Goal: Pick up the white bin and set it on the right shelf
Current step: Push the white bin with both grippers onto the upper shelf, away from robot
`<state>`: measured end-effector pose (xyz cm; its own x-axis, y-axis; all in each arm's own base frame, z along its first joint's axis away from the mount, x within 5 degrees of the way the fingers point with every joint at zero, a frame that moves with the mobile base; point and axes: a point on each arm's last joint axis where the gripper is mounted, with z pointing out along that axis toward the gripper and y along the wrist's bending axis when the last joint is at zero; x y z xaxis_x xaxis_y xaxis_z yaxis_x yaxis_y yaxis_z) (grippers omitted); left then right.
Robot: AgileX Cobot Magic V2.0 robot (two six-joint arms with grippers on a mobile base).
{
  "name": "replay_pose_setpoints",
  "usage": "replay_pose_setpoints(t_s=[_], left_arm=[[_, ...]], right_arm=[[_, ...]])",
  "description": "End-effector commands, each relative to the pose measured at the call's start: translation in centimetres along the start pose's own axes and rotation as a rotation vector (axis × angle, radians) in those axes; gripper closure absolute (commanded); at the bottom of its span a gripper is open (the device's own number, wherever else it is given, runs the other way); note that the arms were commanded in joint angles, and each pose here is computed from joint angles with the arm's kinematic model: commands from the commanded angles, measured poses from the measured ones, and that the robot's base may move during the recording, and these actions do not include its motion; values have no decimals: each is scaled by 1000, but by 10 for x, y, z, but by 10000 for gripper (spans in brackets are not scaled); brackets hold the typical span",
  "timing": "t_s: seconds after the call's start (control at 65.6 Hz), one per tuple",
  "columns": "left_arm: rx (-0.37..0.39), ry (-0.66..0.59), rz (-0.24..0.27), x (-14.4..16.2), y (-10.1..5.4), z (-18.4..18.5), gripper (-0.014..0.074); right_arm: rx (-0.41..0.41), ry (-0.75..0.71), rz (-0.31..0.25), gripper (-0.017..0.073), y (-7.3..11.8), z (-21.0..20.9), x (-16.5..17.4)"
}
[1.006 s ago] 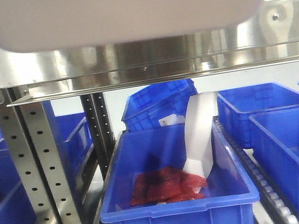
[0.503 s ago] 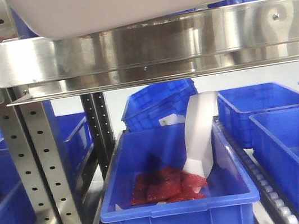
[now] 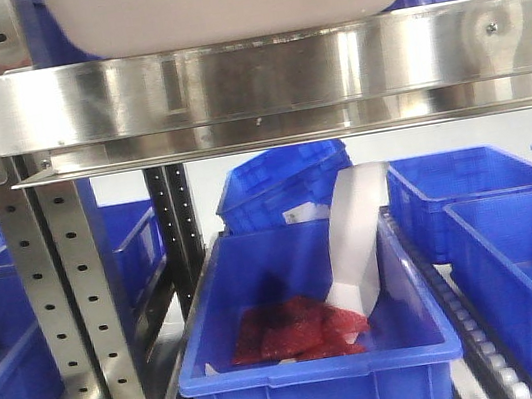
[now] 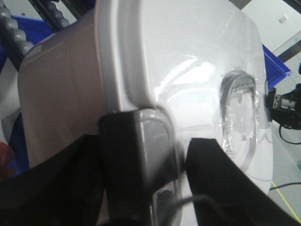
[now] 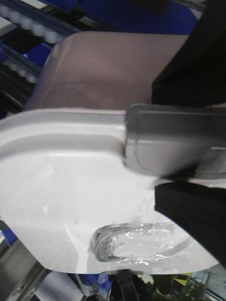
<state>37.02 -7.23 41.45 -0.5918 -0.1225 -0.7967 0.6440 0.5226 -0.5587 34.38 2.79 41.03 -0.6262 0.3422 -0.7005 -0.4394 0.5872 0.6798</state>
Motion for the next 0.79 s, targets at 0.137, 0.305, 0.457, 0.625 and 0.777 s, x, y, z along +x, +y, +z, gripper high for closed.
replay_pose_setpoints(t_s=[0.137,0.305,0.457,0.625,0.777], left_arm=[[123,-124,37,-24,-38,11,340],[82,-159,40,-26,-31,19,340],[31,-183,45,-28,-25,20,340],[-30,-215,55,-31,-19,20,340],[-48,-204,60,-29,-15,22,313]], right_arm=[[-150,-157,-24,132,33,-9,-19],[-119,-175,-44,132,23,-4,-21],[-107,-166,-24,132,13,2,-21],[-84,-161,6,132,-2,10,-20],[-69,-152,13,128,-14,17,-19]])
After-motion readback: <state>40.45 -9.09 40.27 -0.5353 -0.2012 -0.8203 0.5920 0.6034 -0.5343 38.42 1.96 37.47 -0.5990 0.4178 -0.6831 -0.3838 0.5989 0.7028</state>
